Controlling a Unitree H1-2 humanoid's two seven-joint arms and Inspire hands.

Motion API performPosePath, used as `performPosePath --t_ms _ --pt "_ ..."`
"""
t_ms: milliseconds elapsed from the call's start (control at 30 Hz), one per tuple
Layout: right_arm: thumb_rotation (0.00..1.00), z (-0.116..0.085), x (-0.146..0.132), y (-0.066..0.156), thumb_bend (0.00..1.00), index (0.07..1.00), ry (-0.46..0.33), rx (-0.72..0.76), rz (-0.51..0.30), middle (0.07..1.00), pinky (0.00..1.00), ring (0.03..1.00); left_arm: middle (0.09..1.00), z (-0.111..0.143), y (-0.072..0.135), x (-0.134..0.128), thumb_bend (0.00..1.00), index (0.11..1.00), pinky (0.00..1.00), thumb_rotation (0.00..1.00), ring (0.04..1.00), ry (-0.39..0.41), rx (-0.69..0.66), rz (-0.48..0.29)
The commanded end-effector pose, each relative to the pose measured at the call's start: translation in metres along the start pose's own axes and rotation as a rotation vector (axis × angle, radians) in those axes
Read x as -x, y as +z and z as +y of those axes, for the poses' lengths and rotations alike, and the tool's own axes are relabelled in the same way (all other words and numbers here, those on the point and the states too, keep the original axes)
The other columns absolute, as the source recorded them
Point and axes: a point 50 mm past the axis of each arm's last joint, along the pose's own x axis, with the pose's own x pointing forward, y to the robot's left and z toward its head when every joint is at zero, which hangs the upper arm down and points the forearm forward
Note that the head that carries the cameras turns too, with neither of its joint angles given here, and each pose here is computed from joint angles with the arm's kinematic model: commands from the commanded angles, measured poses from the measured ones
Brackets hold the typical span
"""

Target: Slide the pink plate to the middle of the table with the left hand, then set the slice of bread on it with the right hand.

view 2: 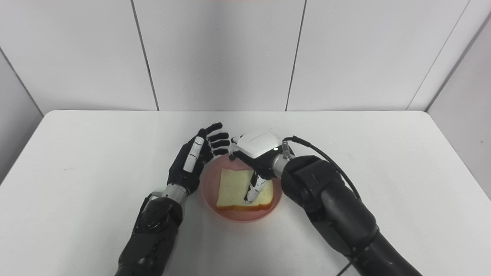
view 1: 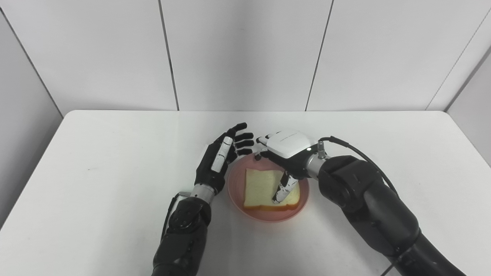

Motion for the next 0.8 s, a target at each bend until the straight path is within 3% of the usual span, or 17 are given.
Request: performPosePath --t_ms 0,367,467,767 --pt "0.34 -0.015 0.001 0.0 1.0 0.819 -0.08 0.024 -0.006 1.0 1.0 1.0 0.698 0.012 -0.052 0.039 0.76 0.734 0.63 0.78 0.688 0.062 0.057 0.197" --pt "0.44 -0.015 0.005 -0.009 1.0 0.929 -0.054 -0.026 -0.021 1.0 1.0 1.0 0.7 0.012 -0.051 0.041 0.76 0.739 0.62 0.77 0.69 0.065 0.07 0.196" --pt "0.45 -0.021 0.015 -0.018 1.0 0.985 -0.086 -0.105 -0.042 1.0 1.0 1.0 0.716 0.013 -0.05 0.041 0.77 0.739 0.63 0.78 0.699 0.07 0.065 0.193" --pt "0.52 -0.019 0.045 -0.049 1.0 1.0 -0.156 -0.287 -0.066 1.0 1.0 1.0 0.714 0.017 -0.042 0.041 0.78 0.733 0.63 0.78 0.702 0.082 0.083 0.171"
